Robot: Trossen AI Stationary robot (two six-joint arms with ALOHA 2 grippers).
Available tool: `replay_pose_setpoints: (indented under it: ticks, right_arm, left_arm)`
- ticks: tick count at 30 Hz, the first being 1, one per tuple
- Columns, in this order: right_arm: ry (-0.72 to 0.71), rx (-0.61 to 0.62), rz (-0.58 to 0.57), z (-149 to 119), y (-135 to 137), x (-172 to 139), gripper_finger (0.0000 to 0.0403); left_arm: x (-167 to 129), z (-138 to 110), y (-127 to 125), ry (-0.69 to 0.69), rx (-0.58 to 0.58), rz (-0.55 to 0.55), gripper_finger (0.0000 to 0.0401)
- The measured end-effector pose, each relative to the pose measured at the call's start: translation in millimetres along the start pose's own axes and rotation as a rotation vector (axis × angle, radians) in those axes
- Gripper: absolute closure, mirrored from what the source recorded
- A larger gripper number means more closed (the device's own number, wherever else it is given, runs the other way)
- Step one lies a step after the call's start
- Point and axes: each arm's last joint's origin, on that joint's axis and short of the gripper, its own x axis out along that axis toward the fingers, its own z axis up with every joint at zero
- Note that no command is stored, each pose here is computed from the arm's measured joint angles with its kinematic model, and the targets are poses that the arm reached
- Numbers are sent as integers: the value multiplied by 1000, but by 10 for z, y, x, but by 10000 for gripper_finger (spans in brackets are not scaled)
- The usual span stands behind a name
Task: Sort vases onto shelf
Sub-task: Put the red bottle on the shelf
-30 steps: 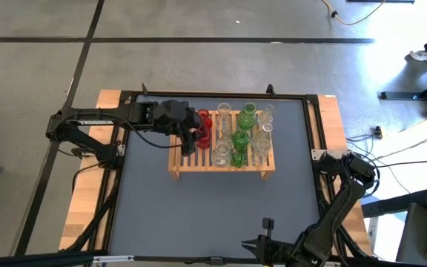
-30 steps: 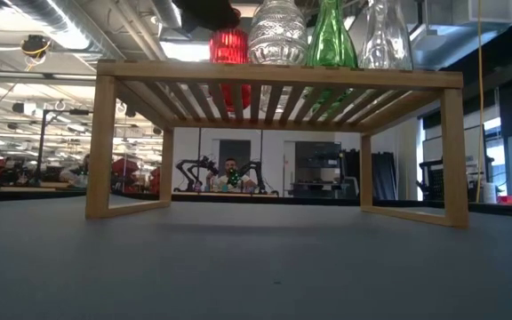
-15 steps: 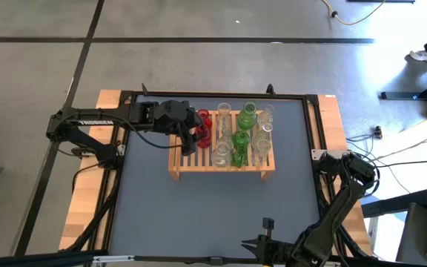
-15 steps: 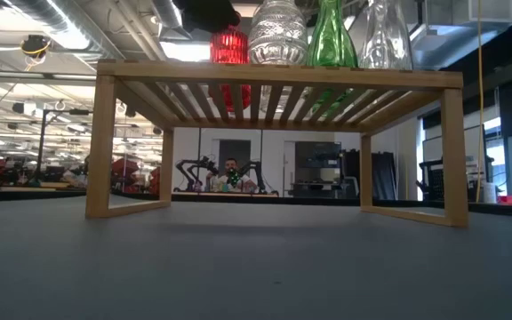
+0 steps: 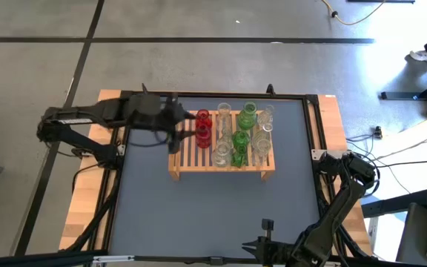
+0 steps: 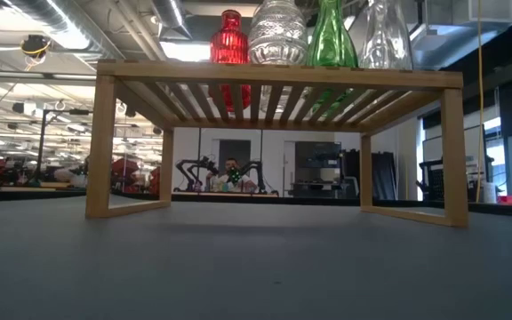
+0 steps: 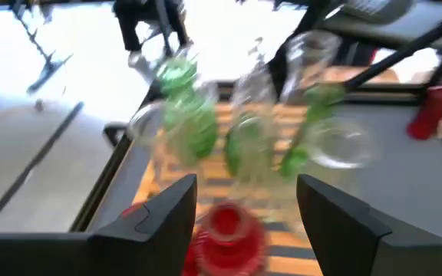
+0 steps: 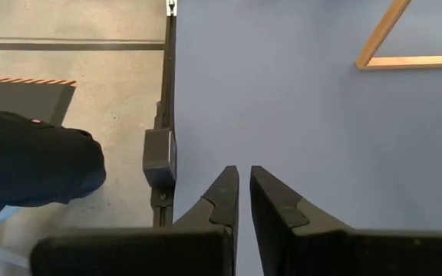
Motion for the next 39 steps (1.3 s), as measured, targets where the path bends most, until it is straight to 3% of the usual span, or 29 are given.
replay_pose_setpoints:
  ticks: [4,9,14,19,23,27,33,39]
  right_arm:
    - [-3,13,15,41,-17,-52,377]
    - [-26,56,39,180,-93,-207,377]
    - [-14,108,93,305,-165,-280,377]
    - [7,161,148,489,-223,-252,377]
    - [23,220,226,756,-272,-265,381]
    - [22,268,314,1005,-295,-356,400]
    - [1,367,370,1168,-262,-517,401]
    - [28,395,406,1261,-152,-374,402]
  left_arm:
    - [-235,8,-271,-45,69,-114,184]
    - [-348,-213,-803,-32,122,-247,184]
    - [-432,-617,-1392,-88,166,-286,184]
    - [-510,-1076,-1788,-188,186,-388,184]
    - [-556,-1386,-1947,-292,204,-483,184]
    - [-589,-1479,-1982,-401,205,-507,184]
    - [-729,-1545,-2076,-396,206,-610,184]
    - [-879,-1614,-2169,-396,254,-763,184]
